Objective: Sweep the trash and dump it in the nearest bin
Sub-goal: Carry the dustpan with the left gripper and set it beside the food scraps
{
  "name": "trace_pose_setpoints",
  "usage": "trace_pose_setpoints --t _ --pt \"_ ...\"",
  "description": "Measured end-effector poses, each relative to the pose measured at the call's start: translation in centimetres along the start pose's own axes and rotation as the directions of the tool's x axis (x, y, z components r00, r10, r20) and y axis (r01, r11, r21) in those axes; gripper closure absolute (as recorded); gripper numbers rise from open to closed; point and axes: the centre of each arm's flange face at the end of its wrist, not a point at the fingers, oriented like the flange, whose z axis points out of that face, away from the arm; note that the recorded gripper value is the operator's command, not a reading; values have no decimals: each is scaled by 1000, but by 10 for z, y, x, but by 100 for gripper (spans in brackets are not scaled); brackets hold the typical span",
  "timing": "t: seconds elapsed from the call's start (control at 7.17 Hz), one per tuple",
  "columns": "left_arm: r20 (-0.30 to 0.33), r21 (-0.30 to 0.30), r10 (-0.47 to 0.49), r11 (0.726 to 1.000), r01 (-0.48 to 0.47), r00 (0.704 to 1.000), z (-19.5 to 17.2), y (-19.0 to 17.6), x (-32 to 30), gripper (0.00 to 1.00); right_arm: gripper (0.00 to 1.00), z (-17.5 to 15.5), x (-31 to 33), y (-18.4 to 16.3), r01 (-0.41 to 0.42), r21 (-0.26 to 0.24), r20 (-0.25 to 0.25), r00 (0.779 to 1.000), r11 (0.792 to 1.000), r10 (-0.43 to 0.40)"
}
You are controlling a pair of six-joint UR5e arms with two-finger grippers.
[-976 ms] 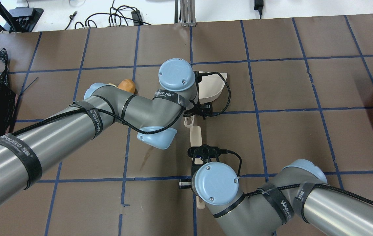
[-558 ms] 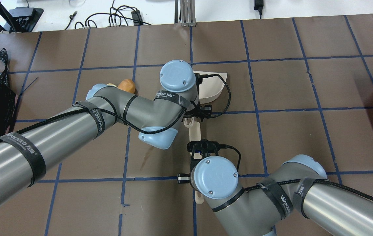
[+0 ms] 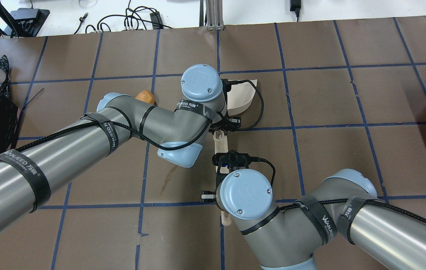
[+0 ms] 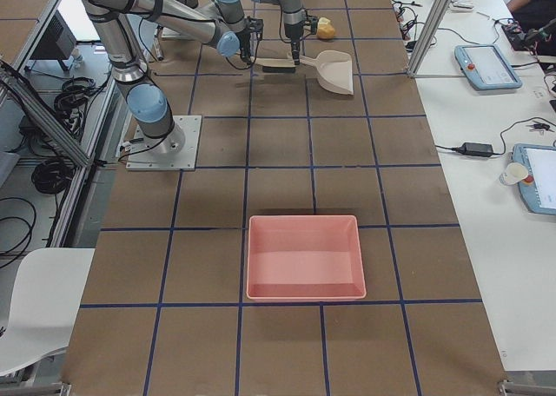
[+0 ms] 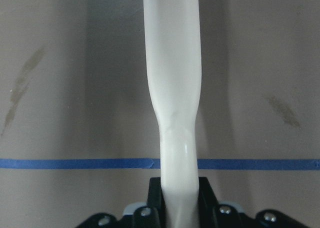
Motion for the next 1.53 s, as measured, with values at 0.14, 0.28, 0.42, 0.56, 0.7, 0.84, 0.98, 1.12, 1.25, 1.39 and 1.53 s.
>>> trace_pose_setpoints --t 0.14,0.28,0.42,0.56,0.7,0.84,0.98,1.12,1.25,1.39,1.53 --pt "-3 11 -1 1000 1 1000 -4 -4 0 94 93 0 0 0 1 -1 -1 1000 1000 -1" --pt "-8 29 0 1000 1 1000 -13 -11 1 94 93 -1 -1 0 1 -2 -1 1000 1000 -1" --pt "-14 50 1 999 -1 1000 -24 -21 3 95 93 -1 -1 0 1 -2 -2 1000 1000 -1" --pt "-14 63 6 998 -6 1000 -38 -31 3 95 92 -1 0 -1 1 -2 -3 1000 1000 -1" --pt "-6 65 13 998 -13 1000 -56 -44 -8 95 92 -1 0 -1 0 -1 -3 1000 1000 0" --pt "3 63 20 998 -20 1000 -77 -56 -30 95 92 -1 0 -2 -1 -1 -3 1000 1000 1" --pt "14 62 39 997 -40 999 -101 -67 -60 95 92 -1 1 -2 -2 0 -3 1000 1000 2" --pt "29 52 82 995 -84 996 -127 -74 -100 95 92 -1 1 -3 -3 1 -3 1000 1000 3" --pt "38 29 148 988 -149 988 -147 -75 -140 95 92 -1 1 -4 -3 1 -3 1000 1000 3" --pt "40 1 222 975 -222 974 -164 -70 -177 95 92 -4 -1 -8 0 8 2 1000 1000 0" --pt "38 -33 301 953 -300 953 -174 -62 -207 95 92 -10 -8 -19 5 17 13 1000 1000 -5"
